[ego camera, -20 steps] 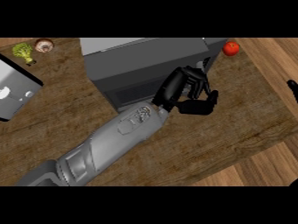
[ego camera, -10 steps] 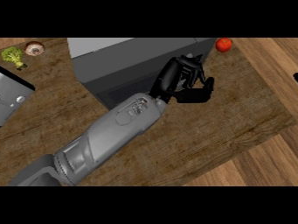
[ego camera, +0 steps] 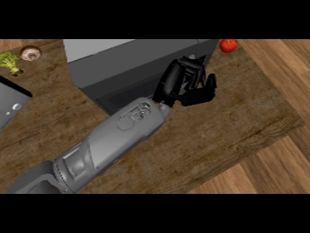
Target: Pick up the milk, place it into the microwave and close the microwave
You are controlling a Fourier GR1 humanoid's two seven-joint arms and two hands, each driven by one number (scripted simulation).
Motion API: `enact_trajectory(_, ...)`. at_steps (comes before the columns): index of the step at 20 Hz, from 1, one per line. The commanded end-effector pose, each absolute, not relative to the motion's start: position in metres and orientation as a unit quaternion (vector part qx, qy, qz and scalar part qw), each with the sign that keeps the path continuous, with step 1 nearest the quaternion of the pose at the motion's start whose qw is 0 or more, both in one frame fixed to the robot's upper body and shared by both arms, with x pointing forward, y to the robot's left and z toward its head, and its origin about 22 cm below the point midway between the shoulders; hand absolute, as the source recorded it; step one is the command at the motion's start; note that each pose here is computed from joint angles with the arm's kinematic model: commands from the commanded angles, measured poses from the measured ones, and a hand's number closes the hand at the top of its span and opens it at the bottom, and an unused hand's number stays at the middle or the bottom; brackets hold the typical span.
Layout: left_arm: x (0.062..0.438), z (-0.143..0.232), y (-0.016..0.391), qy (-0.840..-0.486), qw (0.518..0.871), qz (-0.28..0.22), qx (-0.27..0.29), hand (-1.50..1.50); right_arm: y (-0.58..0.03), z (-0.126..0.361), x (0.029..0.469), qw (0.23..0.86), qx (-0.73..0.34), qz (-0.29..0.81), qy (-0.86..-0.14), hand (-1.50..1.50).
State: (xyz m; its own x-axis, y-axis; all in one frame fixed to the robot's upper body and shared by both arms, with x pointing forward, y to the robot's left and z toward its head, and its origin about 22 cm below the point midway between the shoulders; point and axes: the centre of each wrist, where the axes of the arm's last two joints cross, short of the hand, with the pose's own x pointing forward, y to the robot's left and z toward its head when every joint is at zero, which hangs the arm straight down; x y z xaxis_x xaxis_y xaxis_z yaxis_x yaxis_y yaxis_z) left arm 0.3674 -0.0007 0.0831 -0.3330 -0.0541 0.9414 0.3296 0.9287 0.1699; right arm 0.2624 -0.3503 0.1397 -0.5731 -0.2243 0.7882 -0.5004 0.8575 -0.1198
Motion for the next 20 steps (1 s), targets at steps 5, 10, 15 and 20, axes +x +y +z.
enact_trajectory(5,0.372,0.1,-0.017,-0.805,0.562,-0.17,-0.086,1.5,-0.359,0.158,0.266,0.413,0.193,0.187,-0.87,-1.5)
enact_trajectory(10,0.37,0.1,-0.018,-0.807,0.561,-0.165,-0.084,1.5,-0.363,0.164,0.269,0.406,0.202,0.177,-0.874,-1.5)
enact_trajectory(15,0.37,0.102,-0.02,-0.809,0.56,-0.158,-0.083,1.5,-0.365,0.169,0.271,0.407,0.209,0.178,-0.871,-1.5)
enact_trajectory(20,0.368,0.099,-0.02,-0.808,0.564,-0.153,-0.076,1.5,-0.366,0.177,0.273,0.404,0.208,0.182,-0.872,-1.5)
